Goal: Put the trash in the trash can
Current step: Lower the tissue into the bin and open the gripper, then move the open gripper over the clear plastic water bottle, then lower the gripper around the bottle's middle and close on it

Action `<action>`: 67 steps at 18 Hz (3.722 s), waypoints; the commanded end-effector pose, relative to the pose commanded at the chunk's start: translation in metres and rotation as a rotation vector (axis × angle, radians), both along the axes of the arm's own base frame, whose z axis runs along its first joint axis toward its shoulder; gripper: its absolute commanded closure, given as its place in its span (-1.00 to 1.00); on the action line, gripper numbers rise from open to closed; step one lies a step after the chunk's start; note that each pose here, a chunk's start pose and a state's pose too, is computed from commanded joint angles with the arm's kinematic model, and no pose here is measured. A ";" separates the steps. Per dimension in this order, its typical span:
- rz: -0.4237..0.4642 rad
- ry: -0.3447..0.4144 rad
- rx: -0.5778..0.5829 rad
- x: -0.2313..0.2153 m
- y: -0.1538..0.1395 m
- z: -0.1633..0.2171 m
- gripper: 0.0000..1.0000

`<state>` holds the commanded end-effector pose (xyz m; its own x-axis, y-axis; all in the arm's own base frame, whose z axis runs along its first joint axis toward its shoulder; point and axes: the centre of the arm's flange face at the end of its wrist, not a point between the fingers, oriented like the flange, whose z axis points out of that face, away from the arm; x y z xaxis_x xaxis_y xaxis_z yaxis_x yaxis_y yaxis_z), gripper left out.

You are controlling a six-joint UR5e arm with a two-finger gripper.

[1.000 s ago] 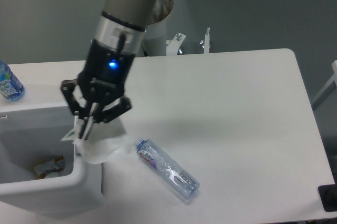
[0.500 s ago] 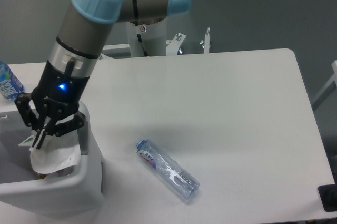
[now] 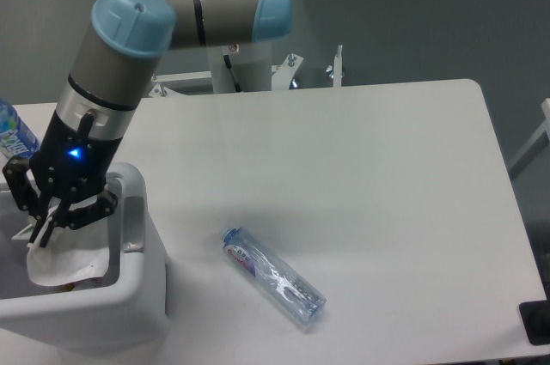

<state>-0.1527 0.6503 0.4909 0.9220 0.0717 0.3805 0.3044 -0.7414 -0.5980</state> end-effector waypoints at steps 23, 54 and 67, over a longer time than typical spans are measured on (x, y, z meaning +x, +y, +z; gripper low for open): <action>0.656 0.087 -0.170 -0.225 -0.083 -0.012 -1.00; 0.659 0.132 -0.594 -0.281 -0.033 -0.272 -1.00; 0.643 0.144 -0.656 -0.264 -0.028 -0.305 -1.00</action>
<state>-0.4165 0.6225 0.1862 0.6659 0.7453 -0.0322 0.7292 -0.6594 -0.1828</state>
